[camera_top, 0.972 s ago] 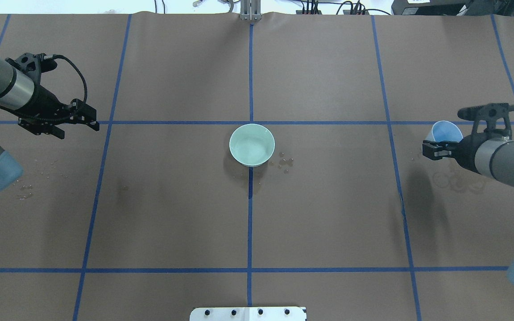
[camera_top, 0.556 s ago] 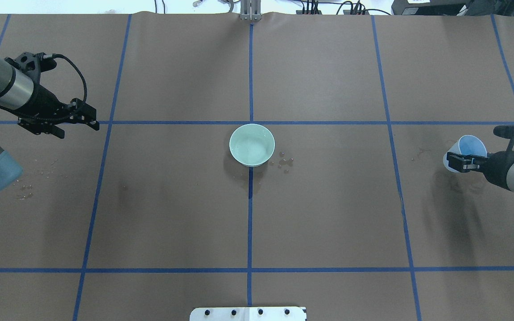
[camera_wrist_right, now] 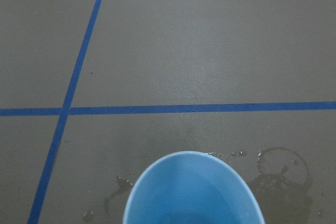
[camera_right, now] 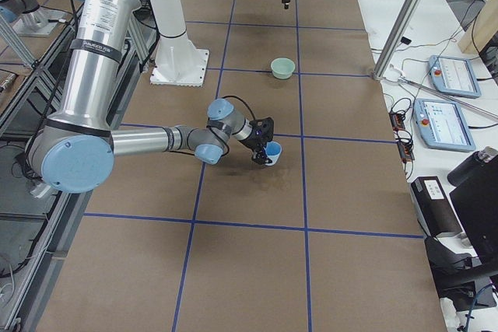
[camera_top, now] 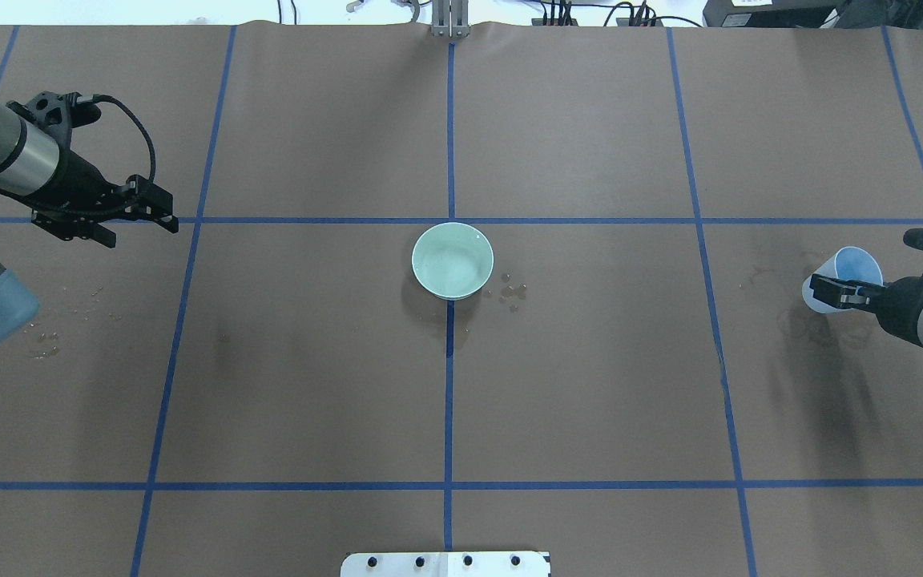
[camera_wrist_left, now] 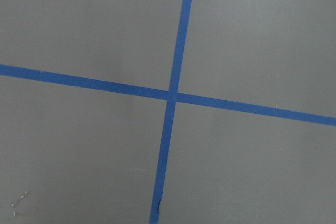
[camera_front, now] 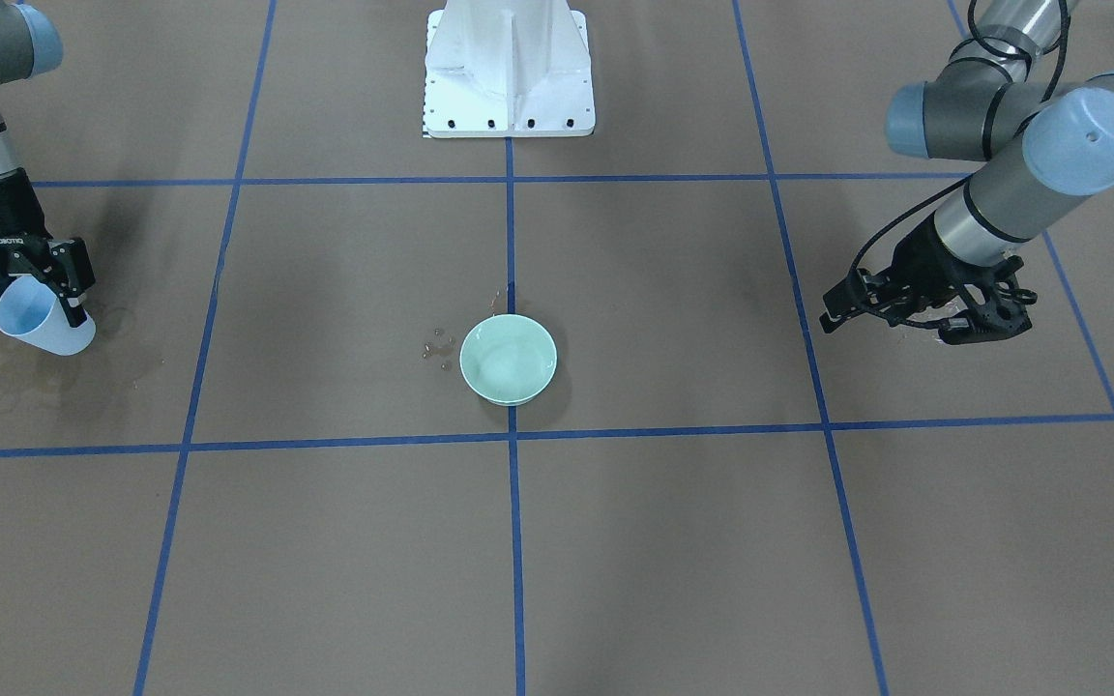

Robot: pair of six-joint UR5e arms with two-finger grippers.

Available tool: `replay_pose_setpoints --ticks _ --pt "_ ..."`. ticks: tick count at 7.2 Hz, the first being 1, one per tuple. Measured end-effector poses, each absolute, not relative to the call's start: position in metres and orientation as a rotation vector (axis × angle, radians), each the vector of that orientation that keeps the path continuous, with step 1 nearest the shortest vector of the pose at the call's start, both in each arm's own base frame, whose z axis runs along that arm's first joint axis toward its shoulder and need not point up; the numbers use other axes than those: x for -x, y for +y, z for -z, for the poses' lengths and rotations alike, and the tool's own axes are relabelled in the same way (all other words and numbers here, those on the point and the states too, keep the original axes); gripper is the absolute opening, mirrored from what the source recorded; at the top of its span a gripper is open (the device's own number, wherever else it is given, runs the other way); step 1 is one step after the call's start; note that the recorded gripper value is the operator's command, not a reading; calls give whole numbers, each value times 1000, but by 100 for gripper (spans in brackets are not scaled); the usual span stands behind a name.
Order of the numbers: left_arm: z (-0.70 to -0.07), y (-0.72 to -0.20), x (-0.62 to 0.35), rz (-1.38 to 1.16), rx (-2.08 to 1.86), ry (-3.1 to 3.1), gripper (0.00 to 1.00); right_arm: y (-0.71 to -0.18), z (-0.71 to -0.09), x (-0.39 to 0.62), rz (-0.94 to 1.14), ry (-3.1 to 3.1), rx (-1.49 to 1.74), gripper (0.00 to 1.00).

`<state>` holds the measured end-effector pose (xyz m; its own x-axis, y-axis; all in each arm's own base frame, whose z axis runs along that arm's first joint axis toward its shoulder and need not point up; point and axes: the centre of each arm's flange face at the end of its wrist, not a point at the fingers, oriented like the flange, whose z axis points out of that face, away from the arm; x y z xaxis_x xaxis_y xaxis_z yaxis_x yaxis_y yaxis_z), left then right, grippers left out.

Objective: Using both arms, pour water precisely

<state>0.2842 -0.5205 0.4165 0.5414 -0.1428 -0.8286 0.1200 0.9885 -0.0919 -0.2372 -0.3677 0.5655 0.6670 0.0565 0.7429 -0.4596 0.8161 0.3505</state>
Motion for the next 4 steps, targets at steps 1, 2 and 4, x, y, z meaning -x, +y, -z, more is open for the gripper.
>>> replay_pose_setpoints --ticks 1,2,4 --pt "-416 -520 -284 157 25 986 99 -367 -566 240 -305 -794 -550 2" --pt "-417 -519 -282 157 26 985 99 -365 -568 244 -297 -794 -544 10" --pt "-419 -517 -281 159 26 984 99 -362 -571 250 -283 -793 -534 25"
